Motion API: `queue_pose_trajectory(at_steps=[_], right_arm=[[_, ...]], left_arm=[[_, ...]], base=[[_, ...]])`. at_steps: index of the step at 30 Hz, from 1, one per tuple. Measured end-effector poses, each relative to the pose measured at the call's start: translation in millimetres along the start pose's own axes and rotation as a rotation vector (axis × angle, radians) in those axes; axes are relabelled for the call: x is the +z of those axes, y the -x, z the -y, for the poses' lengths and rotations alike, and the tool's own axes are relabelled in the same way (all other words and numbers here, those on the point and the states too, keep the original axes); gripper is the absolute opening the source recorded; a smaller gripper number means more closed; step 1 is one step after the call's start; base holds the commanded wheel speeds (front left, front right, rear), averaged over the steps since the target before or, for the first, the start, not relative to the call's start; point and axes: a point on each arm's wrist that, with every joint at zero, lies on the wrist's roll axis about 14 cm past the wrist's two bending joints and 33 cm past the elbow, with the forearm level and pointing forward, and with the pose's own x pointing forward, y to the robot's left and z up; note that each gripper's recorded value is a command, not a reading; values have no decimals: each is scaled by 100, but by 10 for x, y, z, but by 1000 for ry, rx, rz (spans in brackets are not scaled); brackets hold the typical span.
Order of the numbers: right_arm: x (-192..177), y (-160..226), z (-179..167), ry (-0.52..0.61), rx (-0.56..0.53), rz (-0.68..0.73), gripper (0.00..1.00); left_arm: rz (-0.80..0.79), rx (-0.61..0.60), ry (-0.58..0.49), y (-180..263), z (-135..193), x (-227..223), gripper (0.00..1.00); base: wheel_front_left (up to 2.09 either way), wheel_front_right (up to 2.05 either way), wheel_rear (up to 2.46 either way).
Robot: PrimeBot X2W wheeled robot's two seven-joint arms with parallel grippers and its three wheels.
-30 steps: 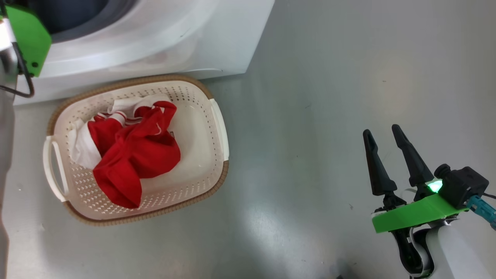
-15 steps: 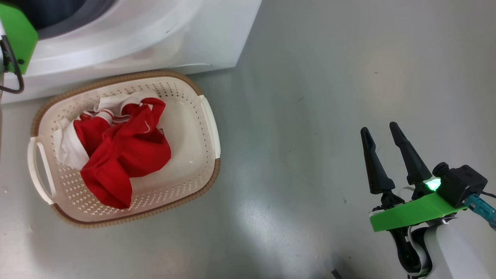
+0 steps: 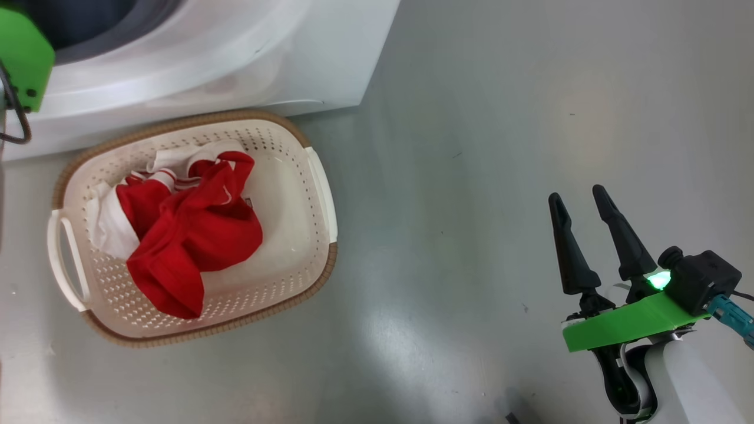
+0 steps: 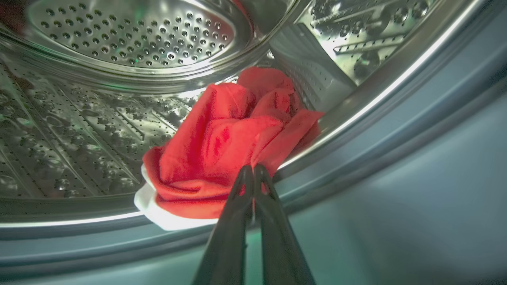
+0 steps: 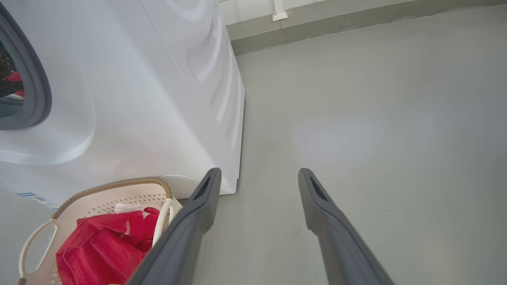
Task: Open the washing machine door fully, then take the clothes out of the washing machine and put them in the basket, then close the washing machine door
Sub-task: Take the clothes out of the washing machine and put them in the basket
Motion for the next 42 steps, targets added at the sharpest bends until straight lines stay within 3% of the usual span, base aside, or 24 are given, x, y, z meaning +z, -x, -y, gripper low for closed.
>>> queue_pose_trajectory(at_steps=[4,9,17,30,42], right_arm=[[51,-3,-35,-1,10,14,100],[158,14,-93,1,30,40,100],[281,108,-161,12,58,66,100],[423,229,-246,24,89,100,100],[495,293,-310,25,109,119,100]], left_arm=[[74,19,105,79,8,162,0],[129,40,376,277,86,200,0],[243,77,569,596,-95,411,0],[463,110,764,1172,-383,662,0],[613,174,848,1694,-631,705,0]], base=[[0,0,0],[0,0,0],[0,0,0],[0,0,0],[0,0,0]])
